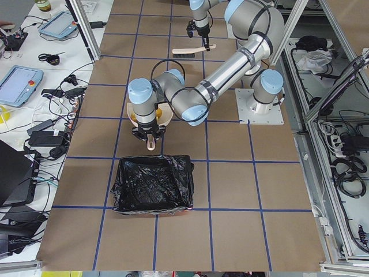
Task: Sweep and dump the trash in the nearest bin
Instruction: 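Lift the dustpan over the black bin and tip it with the left gripper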
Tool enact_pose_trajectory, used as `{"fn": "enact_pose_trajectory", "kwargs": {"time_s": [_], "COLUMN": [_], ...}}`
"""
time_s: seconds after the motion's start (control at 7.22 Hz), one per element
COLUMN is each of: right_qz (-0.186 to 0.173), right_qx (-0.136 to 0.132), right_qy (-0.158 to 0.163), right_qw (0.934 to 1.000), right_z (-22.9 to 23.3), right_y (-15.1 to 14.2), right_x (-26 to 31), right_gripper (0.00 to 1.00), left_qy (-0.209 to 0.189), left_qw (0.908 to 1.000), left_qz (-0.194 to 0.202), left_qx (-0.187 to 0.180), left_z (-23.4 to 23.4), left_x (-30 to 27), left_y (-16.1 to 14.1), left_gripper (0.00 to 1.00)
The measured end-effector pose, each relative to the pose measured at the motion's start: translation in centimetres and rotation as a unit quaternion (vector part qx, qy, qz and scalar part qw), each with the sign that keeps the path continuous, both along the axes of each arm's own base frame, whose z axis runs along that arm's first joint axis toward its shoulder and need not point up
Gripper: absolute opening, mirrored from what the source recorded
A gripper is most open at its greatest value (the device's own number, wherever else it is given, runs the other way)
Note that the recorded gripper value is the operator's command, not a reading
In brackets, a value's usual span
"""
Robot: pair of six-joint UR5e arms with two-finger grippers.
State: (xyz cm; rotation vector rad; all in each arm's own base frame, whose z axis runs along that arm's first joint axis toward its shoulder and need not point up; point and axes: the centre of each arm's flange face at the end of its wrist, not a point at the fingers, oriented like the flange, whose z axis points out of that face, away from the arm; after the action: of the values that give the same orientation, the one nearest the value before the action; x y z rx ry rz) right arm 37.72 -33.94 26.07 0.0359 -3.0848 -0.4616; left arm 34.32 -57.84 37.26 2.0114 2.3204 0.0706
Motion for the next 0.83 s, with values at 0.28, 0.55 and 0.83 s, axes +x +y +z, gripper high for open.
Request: {"fn": "enact_pose_trajectory", "kwargs": {"time_s": [0.28, 0.55, 0.83], "right_qz": [0.002, 0.001, -0.001], "right_qx": [0.008, 0.010, 0.012], "right_qy": [0.003, 0.000, 0.001], "right_qw": [1.0000, 1.0000, 0.9999], "right_z": [-0.8, -1.2, -1.5], "right_y": [0.6, 0.6, 0.7], "right_x": [-0.5, -0.5, -0.5], "right_gripper": [0.00, 0.00, 0.00], "left_qy": [-0.004, -0.014, -0.038], "left_qw": [0.9986, 0.9953, 0.9931], "left_qz": [0.044, 0.085, 0.094], "left_qx": [-0.027, -0.044, -0.058], "left_z": [3.9, 5.3, 7.0], "left_x": [6.6, 13.2, 18.7], "left_y": [2.9, 6.1, 7.7], "left_gripper": [0.00, 0.00, 0.00]}}
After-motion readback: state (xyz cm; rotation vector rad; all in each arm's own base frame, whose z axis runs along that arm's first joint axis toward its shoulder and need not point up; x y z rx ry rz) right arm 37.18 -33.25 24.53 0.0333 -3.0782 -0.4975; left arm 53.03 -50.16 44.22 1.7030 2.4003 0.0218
